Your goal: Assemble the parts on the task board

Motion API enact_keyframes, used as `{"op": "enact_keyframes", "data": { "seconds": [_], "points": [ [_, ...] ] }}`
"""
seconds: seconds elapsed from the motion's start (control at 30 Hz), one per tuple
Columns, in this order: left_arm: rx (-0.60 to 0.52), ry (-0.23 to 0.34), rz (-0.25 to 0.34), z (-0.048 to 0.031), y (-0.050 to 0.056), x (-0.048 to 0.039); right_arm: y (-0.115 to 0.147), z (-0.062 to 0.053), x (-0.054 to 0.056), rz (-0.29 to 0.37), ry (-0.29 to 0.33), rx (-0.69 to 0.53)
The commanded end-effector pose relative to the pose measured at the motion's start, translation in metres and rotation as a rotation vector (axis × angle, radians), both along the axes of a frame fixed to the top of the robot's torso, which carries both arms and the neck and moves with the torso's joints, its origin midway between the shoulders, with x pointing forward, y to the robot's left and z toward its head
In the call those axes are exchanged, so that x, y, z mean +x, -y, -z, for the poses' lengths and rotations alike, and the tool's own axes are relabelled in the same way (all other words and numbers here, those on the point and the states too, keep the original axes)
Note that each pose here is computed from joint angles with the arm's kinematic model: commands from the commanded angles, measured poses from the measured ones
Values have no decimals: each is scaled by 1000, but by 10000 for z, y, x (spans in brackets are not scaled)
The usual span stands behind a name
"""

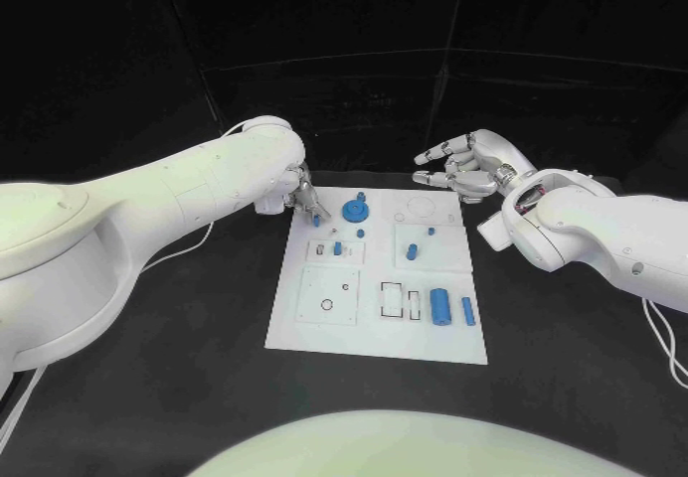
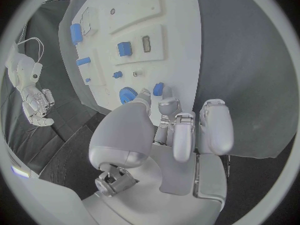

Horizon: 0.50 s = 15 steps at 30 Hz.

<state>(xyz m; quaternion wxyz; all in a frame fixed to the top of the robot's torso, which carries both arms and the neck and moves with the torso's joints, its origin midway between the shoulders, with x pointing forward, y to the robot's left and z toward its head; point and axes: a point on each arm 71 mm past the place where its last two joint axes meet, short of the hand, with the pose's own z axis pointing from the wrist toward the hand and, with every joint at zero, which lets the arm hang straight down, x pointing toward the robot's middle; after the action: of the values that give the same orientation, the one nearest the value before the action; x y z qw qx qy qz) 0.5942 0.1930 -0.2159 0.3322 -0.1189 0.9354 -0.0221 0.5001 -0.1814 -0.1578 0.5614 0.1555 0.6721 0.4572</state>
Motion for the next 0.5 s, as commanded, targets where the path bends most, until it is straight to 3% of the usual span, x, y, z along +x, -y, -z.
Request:
{"op": "enact_keyframes", "data": {
  "seconds": [0.03, 0.5],
  "points": [
    [-3, 3, 12, -10, 9, 4, -12, -11, -1, -10, 3, 0],
    [-17, 14, 18, -11, 23, 9, -13, -10, 0, -10, 2, -1]
  ]
}}
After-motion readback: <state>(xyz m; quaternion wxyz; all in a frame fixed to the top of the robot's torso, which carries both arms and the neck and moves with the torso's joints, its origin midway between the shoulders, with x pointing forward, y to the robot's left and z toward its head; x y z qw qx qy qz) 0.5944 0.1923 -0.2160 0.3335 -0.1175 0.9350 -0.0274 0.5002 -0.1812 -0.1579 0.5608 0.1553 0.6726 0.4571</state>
